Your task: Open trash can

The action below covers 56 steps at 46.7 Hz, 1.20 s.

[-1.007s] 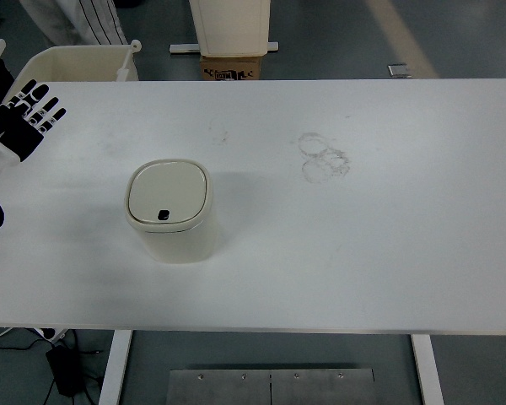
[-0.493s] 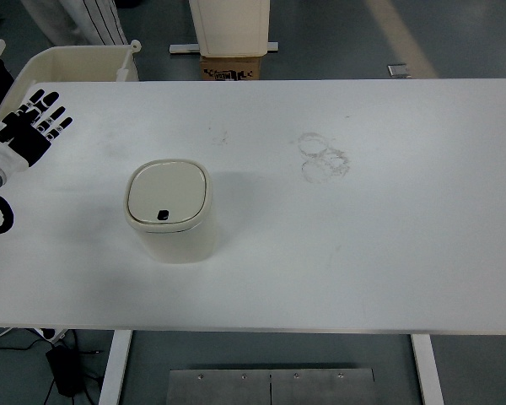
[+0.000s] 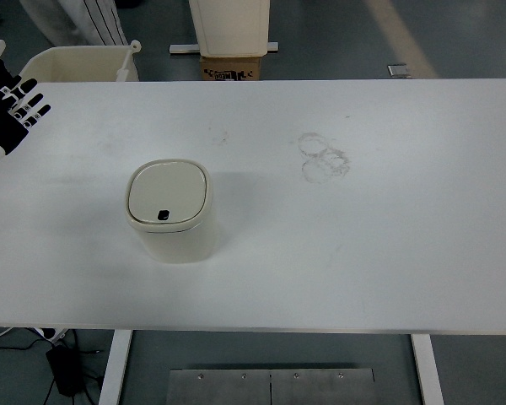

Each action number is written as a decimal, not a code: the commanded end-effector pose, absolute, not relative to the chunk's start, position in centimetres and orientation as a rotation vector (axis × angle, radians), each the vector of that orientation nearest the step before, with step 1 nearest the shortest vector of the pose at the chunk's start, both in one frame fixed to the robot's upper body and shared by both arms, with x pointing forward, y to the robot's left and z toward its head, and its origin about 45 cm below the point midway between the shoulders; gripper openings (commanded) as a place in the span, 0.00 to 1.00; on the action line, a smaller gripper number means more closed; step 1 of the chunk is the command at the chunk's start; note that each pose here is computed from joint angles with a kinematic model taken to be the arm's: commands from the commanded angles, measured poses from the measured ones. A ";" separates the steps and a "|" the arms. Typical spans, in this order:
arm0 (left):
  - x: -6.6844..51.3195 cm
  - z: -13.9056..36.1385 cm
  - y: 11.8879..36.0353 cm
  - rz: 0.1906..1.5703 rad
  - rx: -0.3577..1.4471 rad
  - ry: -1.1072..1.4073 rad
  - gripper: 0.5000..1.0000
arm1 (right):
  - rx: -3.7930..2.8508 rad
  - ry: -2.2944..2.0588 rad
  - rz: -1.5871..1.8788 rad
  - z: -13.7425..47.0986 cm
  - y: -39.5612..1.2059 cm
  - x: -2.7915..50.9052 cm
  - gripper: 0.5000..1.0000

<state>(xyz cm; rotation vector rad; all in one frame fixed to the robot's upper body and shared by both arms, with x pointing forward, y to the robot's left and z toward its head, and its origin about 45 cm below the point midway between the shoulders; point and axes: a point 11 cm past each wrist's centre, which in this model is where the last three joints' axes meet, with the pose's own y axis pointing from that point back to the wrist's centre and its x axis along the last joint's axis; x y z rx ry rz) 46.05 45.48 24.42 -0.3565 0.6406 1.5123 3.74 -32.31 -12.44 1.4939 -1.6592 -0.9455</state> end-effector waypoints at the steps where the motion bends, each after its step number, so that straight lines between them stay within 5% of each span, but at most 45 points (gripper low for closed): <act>1: 46.5 25.4 45.4 1.498 -0.340 0.631 1.00 | 1.494 -1.660 -0.945 -12.4 -32.3 3.8 0.98; 42: 48.9 39.1 35.2 1.095 0.183 0.212 1.00 | 1.496 -1.661 -0.944 -12.4 -32.3 3.9 0.98; 56: 47.7 42.0 29.7 0.820 0.495 -0.043 1.00 | 1.497 -1.661 -0.943 -12.4 -32.3 4.0 0.99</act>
